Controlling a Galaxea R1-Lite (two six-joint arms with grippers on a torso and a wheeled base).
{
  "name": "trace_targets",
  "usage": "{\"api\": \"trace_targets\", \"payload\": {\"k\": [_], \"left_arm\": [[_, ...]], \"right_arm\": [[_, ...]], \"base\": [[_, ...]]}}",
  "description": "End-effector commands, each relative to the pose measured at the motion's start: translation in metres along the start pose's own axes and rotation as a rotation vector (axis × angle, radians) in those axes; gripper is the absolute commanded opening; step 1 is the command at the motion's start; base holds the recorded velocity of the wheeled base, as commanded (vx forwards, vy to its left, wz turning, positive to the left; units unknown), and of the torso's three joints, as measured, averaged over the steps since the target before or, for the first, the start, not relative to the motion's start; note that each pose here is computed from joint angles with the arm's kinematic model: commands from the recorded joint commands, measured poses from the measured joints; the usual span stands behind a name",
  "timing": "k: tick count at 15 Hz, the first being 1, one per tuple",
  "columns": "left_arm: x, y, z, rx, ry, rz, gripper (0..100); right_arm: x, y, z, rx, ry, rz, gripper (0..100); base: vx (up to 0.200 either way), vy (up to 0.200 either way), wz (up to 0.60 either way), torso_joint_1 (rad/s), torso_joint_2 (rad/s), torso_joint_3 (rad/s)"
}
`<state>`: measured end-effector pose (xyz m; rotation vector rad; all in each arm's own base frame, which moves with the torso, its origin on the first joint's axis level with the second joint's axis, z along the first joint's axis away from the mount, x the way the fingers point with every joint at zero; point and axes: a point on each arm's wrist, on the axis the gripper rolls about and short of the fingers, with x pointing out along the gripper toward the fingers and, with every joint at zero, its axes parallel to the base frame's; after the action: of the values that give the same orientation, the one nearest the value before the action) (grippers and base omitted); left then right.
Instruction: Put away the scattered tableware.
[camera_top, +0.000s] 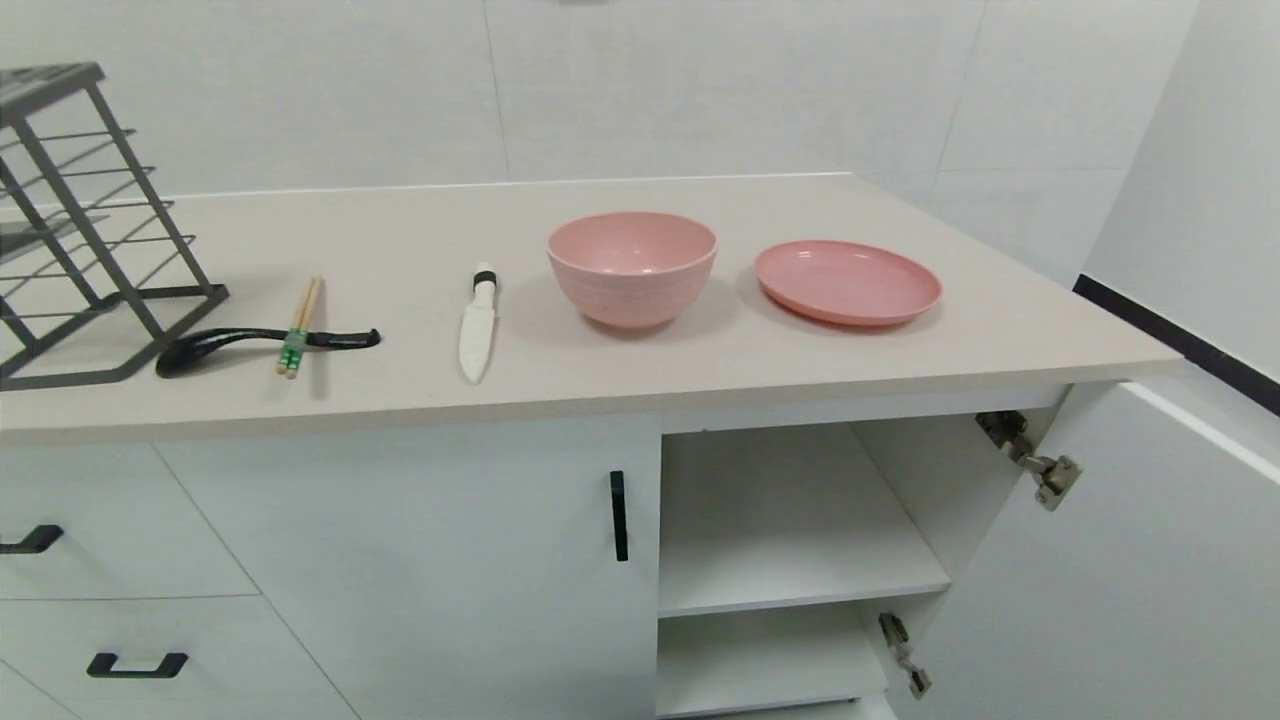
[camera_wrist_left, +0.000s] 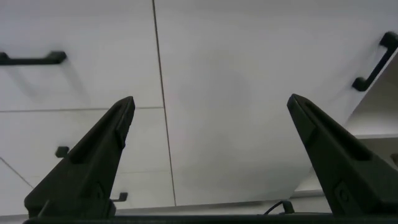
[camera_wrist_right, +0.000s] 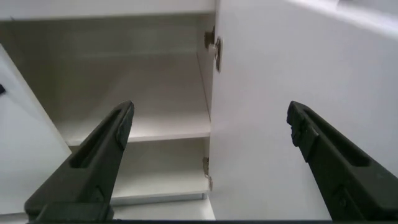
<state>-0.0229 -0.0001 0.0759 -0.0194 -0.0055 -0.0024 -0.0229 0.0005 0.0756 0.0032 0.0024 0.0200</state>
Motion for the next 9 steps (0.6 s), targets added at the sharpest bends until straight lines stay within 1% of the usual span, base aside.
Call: {"api": "trace_targets", "payload": {"k": [1, 4, 6, 7, 8, 9], "left_arm": [[0.0001, 0.0000, 0.0001, -0.001, 0.001, 0.001, 100], [0.0001, 0.0000, 0.0001, -0.001, 0.001, 0.001, 100], [0.0001, 0.0000, -0.0001, -0.001, 0.002, 0.001, 100], [0.0001, 0.0000, -0.0001, -0.001, 0.002, -0.001, 100], [0.0001, 0.0000, -0.0001, -0.001, 0.002, -0.001, 100], [0.0001, 0.0000, -0.0001, -0.001, 0.002, -0.001, 100]], "right_arm": [[0.0000, 0.0000, -0.0002, 0.000, 0.001, 0.001, 100], [0.0000, 0.0000, -0.0002, 0.000, 0.001, 0.001, 100], [0.0000, 0.0000, -0.0002, 0.000, 0.001, 0.001, 100], [0.0000, 0.0000, -0.0002, 0.000, 0.001, 0.001, 100], [0.0000, 0.0000, -0.0002, 0.000, 0.001, 0.001, 100], [0.0000, 0.0000, -0.0003, 0.000, 0.002, 0.001, 100]], "base": [[0.000, 0.000, 0.00, 0.203, -0.57, -0.188], [0.000, 0.000, 0.00, 0.225, -0.50, -0.212], [0.000, 0.000, 0.00, 0.046, -0.49, -0.224], [0.000, 0.000, 0.00, 0.168, -0.50, -0.217], [0.000, 0.000, 0.00, 0.286, -0.49, -0.222], [0.000, 0.000, 0.00, 0.427, -0.49, -0.232]]}}
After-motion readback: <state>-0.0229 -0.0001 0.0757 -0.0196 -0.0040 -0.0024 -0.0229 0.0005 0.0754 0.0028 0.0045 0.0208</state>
